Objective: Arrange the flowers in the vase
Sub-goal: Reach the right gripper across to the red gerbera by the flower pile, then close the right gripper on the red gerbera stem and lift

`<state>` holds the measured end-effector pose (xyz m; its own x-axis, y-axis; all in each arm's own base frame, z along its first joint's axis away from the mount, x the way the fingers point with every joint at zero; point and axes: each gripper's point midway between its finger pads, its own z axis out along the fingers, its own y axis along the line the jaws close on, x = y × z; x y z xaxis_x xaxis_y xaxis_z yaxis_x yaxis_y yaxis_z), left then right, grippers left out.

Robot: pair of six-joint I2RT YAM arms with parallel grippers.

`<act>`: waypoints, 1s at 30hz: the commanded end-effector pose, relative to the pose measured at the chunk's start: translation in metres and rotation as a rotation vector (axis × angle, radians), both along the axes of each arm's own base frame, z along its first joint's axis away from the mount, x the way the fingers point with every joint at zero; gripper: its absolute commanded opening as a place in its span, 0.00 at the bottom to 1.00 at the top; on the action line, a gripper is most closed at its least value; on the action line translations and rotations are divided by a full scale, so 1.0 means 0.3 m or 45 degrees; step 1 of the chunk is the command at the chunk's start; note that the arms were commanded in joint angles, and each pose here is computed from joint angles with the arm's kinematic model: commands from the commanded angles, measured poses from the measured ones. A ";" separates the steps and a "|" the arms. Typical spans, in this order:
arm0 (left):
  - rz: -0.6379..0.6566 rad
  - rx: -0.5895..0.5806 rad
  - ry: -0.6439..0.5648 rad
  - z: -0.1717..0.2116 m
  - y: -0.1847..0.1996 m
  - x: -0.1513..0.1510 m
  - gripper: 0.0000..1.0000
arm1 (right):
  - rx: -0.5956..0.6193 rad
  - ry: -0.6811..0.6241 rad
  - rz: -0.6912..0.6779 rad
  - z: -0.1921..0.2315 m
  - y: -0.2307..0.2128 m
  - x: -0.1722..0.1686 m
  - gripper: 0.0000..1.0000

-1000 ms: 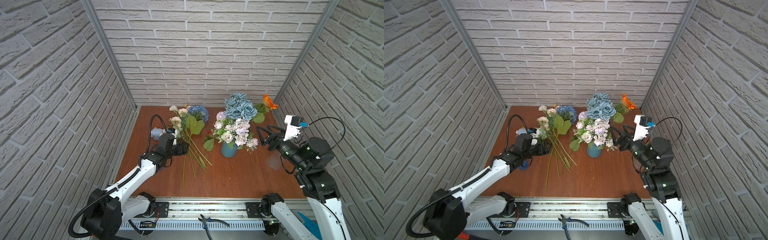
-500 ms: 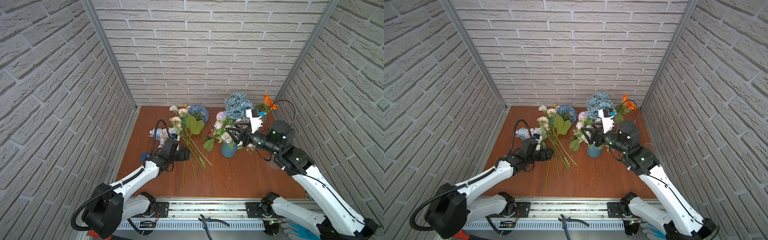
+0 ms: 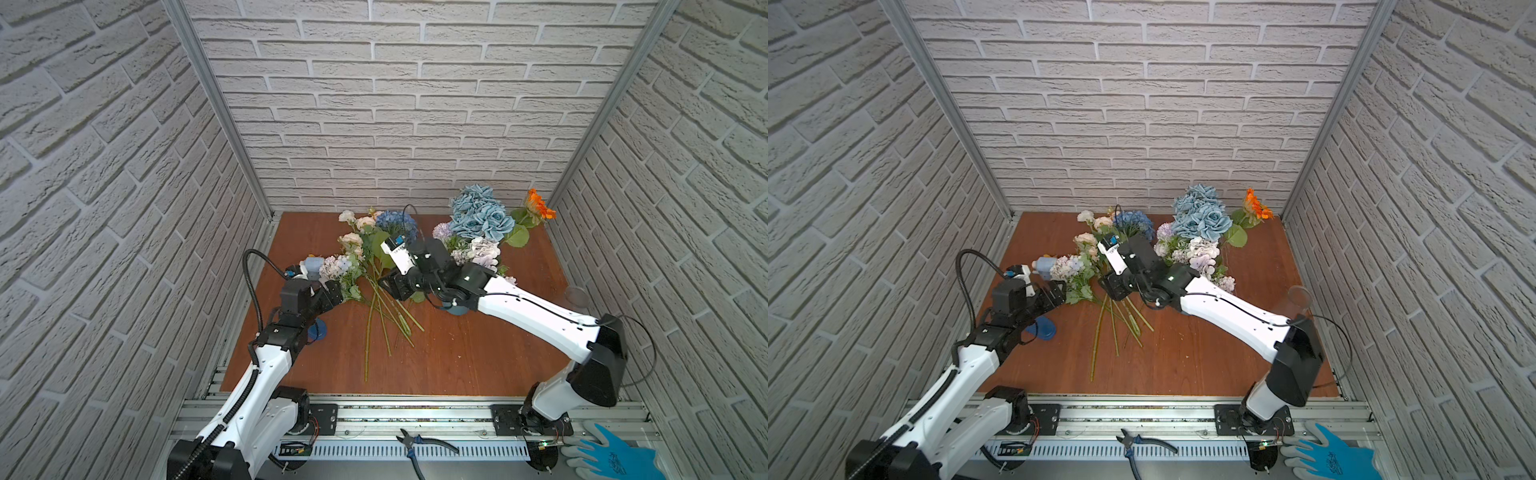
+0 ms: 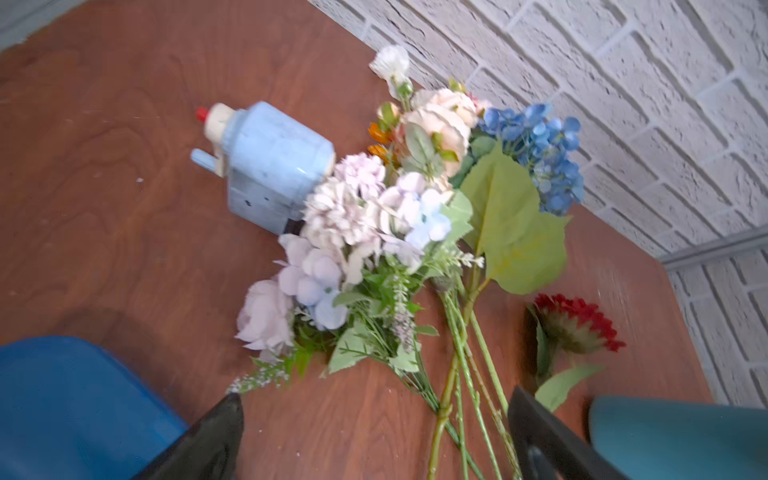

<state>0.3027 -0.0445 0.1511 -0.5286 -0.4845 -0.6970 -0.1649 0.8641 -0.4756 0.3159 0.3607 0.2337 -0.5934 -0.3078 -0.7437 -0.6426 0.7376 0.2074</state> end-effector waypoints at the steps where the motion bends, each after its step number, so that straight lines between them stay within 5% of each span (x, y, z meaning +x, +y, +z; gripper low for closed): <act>1: 0.020 -0.088 -0.087 0.033 0.016 0.027 0.98 | -0.080 0.020 -0.162 -0.060 -0.016 0.048 0.48; 8: -0.044 -0.098 -0.102 0.027 -0.010 0.063 0.98 | -0.331 0.184 -0.551 -0.336 -0.133 0.071 0.48; 12: -0.069 -0.100 -0.119 0.034 -0.021 0.069 0.98 | -0.471 0.126 -0.797 -0.398 -0.246 0.108 0.52; 18: -0.079 -0.090 -0.125 0.038 -0.021 0.062 0.98 | -0.468 0.132 -0.949 -0.471 -0.294 0.151 0.58; 30: -0.077 -0.087 -0.148 0.050 -0.020 0.060 0.98 | -0.344 0.307 -1.096 -0.669 -0.321 0.223 0.53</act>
